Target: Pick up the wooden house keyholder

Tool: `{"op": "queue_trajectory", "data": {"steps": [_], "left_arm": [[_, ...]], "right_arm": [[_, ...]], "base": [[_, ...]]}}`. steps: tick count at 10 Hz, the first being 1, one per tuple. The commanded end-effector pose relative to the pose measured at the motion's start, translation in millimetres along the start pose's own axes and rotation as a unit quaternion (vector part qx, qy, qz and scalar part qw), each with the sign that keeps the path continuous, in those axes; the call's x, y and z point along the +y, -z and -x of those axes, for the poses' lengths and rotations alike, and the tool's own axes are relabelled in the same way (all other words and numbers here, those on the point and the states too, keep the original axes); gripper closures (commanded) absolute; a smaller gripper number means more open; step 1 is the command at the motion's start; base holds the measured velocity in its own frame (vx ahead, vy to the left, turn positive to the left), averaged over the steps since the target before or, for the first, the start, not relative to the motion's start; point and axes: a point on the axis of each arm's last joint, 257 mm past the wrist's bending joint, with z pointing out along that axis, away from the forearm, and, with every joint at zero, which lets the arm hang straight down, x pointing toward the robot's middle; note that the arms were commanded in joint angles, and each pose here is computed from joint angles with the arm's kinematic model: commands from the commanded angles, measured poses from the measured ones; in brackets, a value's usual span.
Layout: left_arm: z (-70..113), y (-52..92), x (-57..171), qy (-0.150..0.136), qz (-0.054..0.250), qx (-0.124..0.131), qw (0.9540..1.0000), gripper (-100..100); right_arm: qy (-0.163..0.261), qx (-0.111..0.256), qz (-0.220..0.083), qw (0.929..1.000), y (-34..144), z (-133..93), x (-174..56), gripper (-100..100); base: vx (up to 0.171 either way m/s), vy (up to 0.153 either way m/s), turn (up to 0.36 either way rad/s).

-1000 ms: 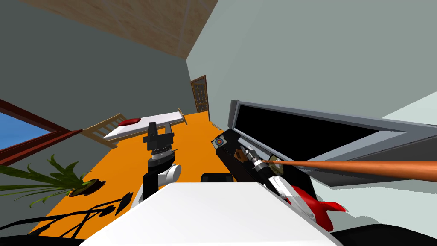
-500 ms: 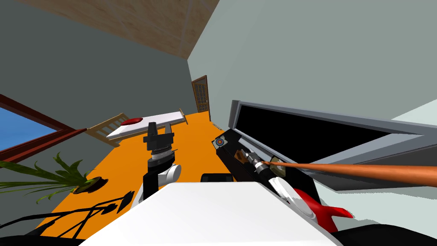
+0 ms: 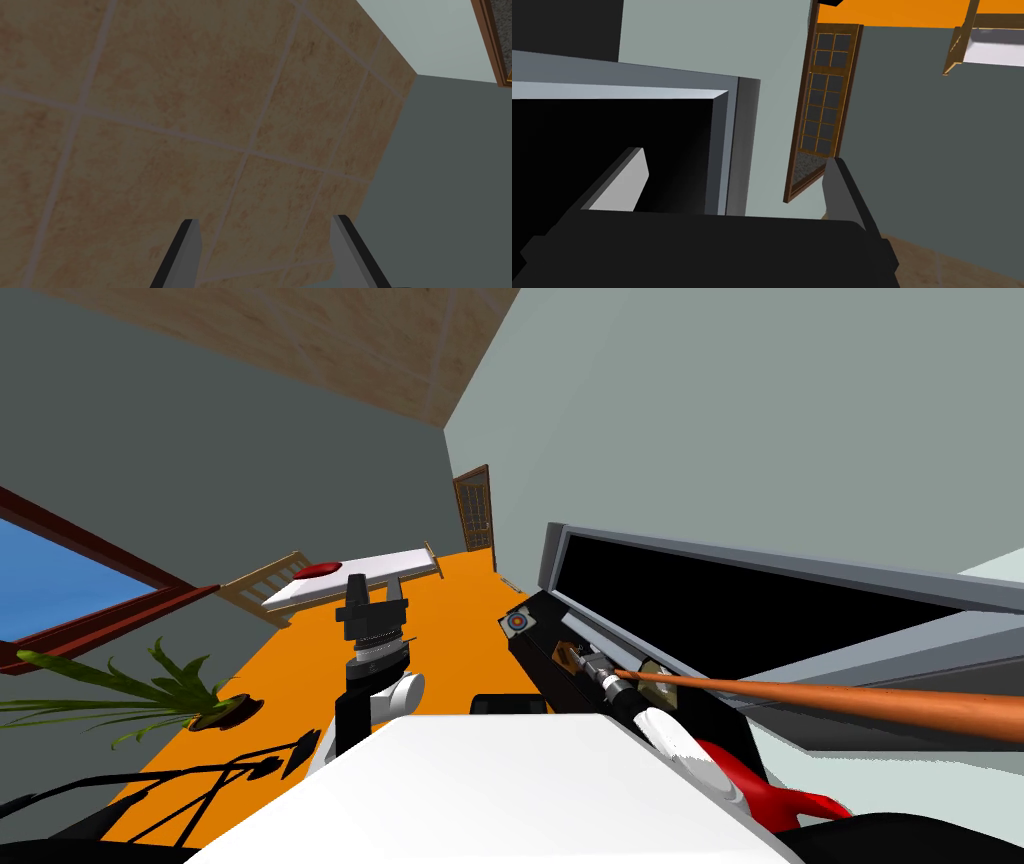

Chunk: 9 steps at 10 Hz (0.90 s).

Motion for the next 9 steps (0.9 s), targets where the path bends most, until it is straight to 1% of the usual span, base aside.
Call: {"op": "queue_trajectory", "data": {"steps": [1, 2, 4, 5, 7, 8, 9], "left_arm": [[0.0, 0.0, 0, 0.0, 0.0, 0.0, 1.0, 0], [0.0, 0.0, 0, 0.0, 0.0, 0.0, 1.0, 0], [0.0, 0.0, 0, 0.0, 0.0, 0.0, 1.0, 0], [0.0, 0.0, 0, 0.0, 0.0, 0.0, 1.0, 0], [0.0, 0.0, 0, 0.0, 0.0, 0.0, 1.0, 0], [0.0, 0.0, 0, 0.0, 0.0, 0.0, 1.0, 0], [0.0, 0.0, 0, 0.0, 0.0, 0.0, 1.0, 0]], "right_arm": [[0.025, 0.009, -0.002, 0.9996, 0.5, -5, -2, -100], [0.051, 0.038, -0.011, 0.9979, 5.3, -30, -16, -100], [0.079, 0.044, -0.01, 0.9958, 5.5, -33, -16, -100], [0.105, 0.073, -0.018, 0.9917, 11.9, -56, -31, -100], [0.131, 0.078, -0.016, 0.9882, 12.3, -59, -31, -100], [0.156, 0.106, -0.023, 0.9818, 20.0, -81, -46, -100], [0.169, 0.109, -0.021, 0.9794, 20.3, -82, -46, -100]], "base": [[0.01, 0.002, -0.005], [0.017, 0.005, 0.099], [0.015, 0.004, 0.009], [0.018, 0.012, 0.065], [0.015, 0.007, 0.032], [0.02, 0.009, 0.07], [0.023, 0.008, 0.054]]}}
